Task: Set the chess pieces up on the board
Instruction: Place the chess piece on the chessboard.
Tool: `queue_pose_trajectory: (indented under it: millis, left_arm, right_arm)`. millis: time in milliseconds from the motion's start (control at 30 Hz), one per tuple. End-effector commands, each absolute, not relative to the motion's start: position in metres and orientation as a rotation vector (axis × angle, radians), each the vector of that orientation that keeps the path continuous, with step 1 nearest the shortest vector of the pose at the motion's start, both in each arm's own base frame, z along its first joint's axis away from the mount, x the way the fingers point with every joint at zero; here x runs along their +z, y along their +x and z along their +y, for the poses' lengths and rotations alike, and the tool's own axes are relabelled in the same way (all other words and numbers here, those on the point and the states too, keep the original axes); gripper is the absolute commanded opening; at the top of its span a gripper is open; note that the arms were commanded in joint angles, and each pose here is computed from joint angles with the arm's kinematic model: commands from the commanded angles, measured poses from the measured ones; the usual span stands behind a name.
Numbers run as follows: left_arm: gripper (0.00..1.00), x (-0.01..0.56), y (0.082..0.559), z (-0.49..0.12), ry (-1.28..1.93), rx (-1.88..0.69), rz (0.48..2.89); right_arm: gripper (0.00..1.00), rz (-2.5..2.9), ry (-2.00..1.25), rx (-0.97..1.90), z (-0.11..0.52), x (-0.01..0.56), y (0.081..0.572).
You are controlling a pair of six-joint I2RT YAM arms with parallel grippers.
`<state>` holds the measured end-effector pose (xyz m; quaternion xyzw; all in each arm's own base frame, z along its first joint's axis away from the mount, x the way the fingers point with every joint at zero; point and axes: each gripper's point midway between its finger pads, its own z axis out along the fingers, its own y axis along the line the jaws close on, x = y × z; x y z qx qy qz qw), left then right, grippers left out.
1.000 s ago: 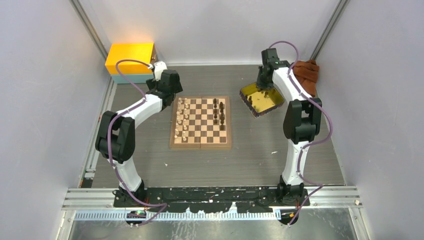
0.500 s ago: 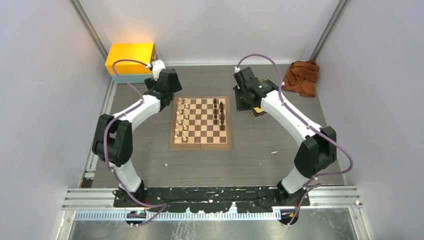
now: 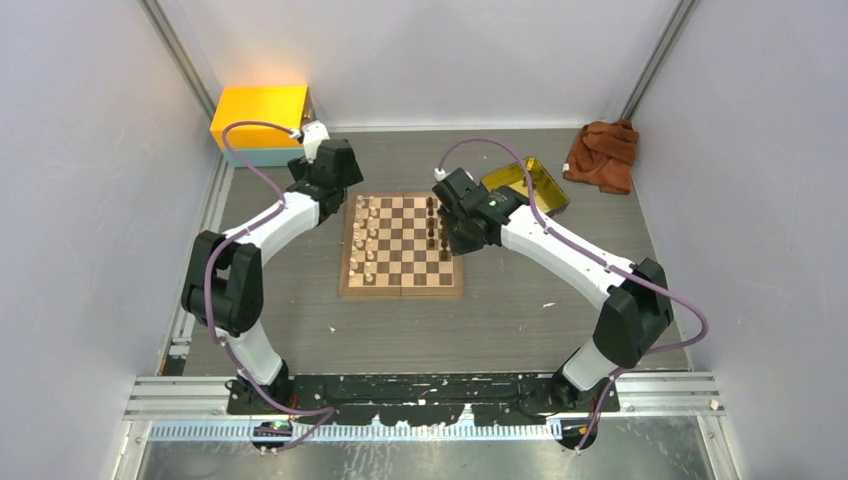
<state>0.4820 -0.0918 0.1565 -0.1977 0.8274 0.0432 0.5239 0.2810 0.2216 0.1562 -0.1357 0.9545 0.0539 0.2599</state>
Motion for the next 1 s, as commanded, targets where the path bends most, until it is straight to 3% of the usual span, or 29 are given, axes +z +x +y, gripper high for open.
queue_pose_trajectory:
  millis: [0,967]
  left_arm:
    - [0.94,0.189,0.479,-0.090,-0.494,0.068,1.899]
    - [0.94,0.186,0.477,-0.086,-0.486,0.096,1.903]
  right_arm:
    - [0.01,2.591,-0.361,0.139,0.232,0.150,0.277]
    - [0.01,2.604,-0.454,0.119,0.257,0.086,0.284]
